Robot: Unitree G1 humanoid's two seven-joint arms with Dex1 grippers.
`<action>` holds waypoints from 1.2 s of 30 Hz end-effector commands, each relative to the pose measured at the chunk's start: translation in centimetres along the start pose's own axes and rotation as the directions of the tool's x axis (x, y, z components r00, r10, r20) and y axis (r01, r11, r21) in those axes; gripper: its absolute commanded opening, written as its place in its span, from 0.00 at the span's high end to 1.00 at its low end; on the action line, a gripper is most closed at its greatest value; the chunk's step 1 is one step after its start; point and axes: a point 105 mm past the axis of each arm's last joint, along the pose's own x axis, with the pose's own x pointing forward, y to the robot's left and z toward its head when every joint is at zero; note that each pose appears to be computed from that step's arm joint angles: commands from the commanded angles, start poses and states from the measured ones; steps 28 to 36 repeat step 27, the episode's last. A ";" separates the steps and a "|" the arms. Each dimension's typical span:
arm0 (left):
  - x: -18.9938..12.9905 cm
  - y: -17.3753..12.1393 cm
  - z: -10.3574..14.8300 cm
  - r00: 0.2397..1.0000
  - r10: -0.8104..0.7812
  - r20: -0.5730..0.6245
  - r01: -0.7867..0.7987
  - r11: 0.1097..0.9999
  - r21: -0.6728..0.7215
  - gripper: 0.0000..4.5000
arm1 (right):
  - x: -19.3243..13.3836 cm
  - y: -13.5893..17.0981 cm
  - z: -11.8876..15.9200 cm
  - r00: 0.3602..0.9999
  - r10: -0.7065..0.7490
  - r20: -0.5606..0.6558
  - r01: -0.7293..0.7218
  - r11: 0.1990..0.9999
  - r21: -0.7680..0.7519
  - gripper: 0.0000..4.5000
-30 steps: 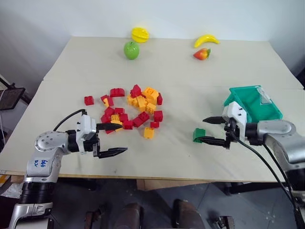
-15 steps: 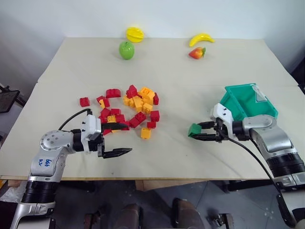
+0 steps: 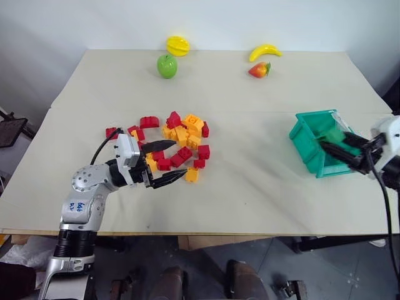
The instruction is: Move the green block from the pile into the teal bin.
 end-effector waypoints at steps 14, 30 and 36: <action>-0.1 0.2 0.6 1.000 0.001 -0.003 -0.001 0.998 0.066 0.00 | 0.4 -2.8 1.7 0.987 -0.112 0.116 0.111 0.994 0.014 0.00; -7.2 0.8 -3.1 0.939 0.186 -0.289 -0.142 0.976 0.168 0.00 | -3.0 12.9 -1.8 0.791 0.604 0.095 -0.599 0.797 -0.083 0.00; -7.2 0.8 -3.1 0.939 0.186 -0.289 -0.142 0.976 0.168 0.00 | -3.0 12.9 -1.8 0.791 0.604 0.095 -0.599 0.797 -0.083 0.00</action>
